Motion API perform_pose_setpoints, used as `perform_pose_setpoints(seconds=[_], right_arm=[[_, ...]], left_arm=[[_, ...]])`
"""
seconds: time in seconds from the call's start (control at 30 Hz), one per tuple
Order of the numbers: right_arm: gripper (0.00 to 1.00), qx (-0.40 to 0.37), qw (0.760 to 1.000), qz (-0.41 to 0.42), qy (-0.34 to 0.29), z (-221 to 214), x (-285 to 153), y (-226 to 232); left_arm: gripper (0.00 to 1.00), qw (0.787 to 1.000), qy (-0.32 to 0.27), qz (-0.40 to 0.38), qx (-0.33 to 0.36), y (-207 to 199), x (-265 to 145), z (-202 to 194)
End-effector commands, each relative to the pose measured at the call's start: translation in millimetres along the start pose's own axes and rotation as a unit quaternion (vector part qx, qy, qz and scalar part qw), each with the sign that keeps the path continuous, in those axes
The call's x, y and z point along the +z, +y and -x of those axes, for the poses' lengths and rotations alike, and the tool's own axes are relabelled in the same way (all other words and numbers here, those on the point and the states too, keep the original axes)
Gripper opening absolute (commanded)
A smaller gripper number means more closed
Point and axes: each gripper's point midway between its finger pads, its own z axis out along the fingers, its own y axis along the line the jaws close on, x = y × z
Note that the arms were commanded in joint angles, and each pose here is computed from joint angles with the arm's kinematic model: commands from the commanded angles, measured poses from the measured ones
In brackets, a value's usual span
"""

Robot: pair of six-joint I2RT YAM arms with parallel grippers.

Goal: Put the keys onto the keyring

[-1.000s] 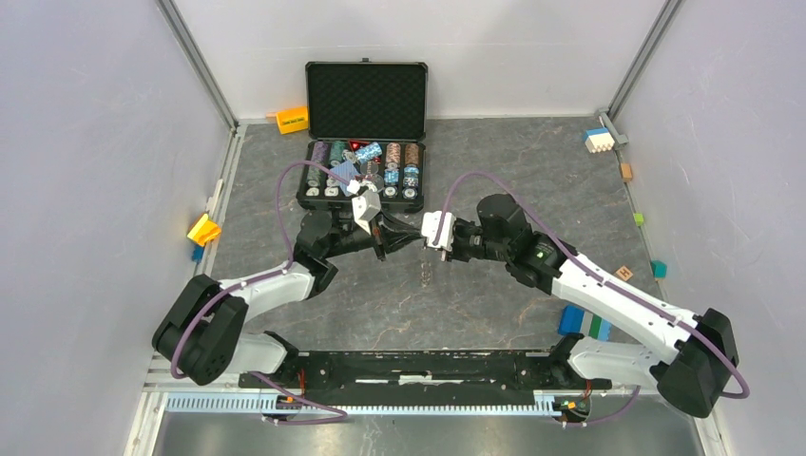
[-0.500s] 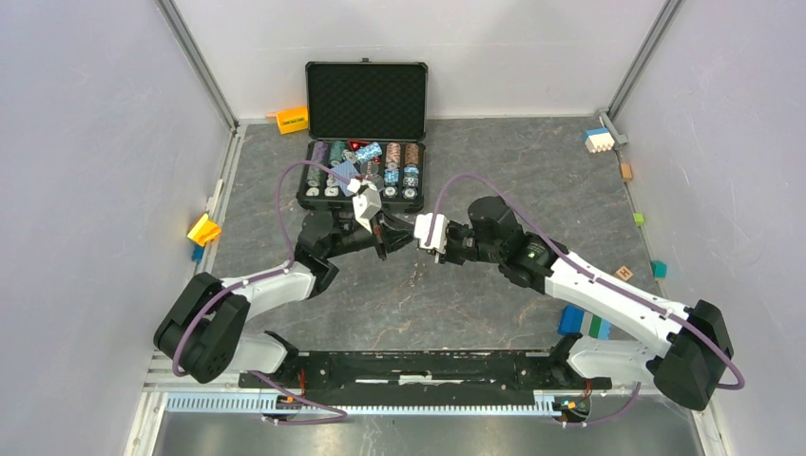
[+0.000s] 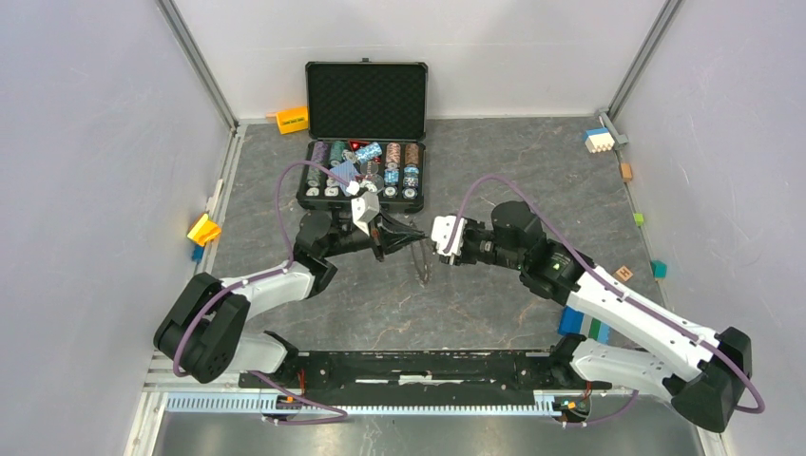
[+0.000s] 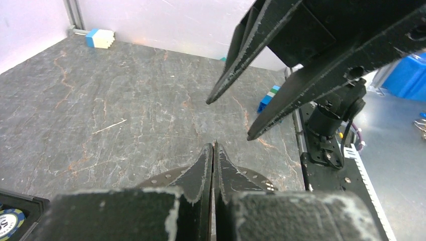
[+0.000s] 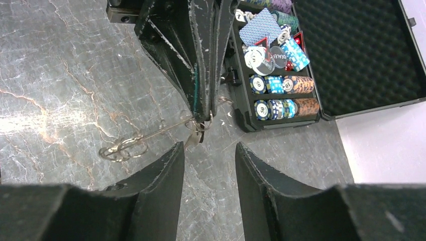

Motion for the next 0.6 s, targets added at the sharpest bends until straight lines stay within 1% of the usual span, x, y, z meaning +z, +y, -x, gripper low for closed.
perform_pose_setpoints(seconds=[0.0, 0.17, 0.37, 0.57], right_arm=[[0.47, -0.01, 1.0, -0.005, -0.01, 2, -5, -4], [0.41, -0.003, 0.999, 0.041, -0.036, 11, -2, 7], [0.39, 0.011, 0.994, 0.094, -0.055, 11, 4, 26], [0.37, 0.023, 0.99, 0.121, -0.068, 17, 8, 32]], left_arm=[[0.02, 0.996, -0.023, -0.047, 0.073, -16, -2, 20], [0.02, 0.994, -0.017, -0.075, 0.081, -26, -4, 18], [0.02, 0.993, -0.014, -0.087, 0.084, -30, -5, 14], [0.02, 0.992, -0.014, -0.087, 0.085, -30, -5, 13]])
